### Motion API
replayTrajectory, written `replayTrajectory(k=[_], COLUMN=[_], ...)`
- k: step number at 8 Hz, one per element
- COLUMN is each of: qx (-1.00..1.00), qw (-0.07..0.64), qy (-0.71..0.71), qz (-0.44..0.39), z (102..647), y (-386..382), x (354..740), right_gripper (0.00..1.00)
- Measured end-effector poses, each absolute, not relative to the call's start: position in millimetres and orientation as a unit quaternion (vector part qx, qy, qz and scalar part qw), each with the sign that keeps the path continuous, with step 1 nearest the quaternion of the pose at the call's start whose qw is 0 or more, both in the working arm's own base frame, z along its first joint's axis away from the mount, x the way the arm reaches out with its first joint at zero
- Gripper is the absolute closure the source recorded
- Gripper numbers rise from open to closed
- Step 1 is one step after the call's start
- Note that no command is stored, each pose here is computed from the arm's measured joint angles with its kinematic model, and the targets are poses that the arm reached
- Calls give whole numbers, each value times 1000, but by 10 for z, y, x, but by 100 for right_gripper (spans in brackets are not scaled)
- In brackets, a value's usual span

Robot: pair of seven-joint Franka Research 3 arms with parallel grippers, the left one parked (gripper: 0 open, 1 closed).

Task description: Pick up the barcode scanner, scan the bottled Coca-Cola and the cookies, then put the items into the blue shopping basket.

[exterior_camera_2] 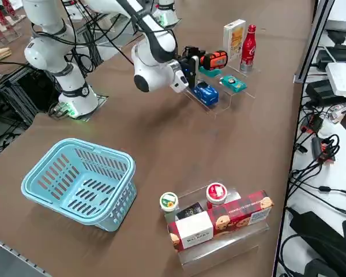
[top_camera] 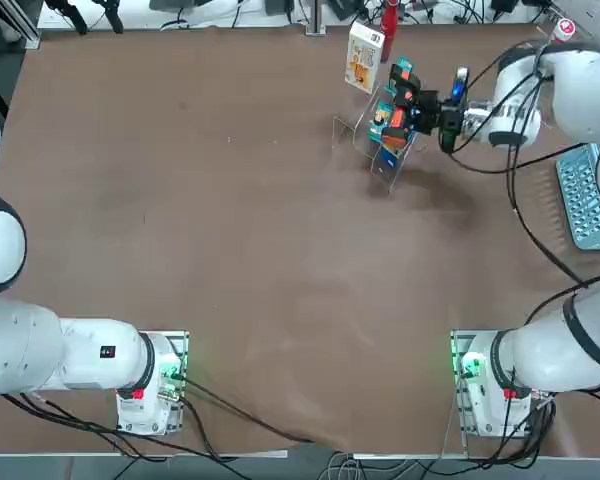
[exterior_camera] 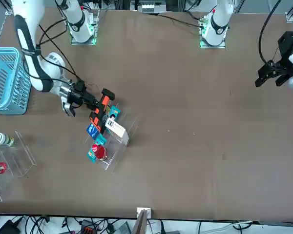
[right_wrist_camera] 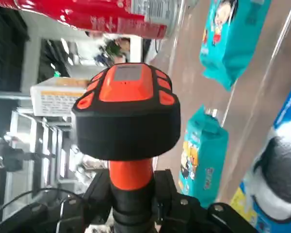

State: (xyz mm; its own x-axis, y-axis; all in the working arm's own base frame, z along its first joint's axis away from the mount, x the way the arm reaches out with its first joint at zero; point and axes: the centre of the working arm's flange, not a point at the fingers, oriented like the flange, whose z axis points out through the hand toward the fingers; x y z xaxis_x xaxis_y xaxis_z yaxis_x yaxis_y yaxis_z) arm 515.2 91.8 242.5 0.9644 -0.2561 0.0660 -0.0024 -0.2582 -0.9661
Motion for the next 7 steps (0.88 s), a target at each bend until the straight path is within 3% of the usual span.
replayTrajectory(k=[4, 7], qx=[-867, -941], qw=[496, 333], qy=[33, -26], qz=[-38, 53], z=[3042, 3191], y=[287, 83], x=[5579, 5579], right_gripper=[56, 56])
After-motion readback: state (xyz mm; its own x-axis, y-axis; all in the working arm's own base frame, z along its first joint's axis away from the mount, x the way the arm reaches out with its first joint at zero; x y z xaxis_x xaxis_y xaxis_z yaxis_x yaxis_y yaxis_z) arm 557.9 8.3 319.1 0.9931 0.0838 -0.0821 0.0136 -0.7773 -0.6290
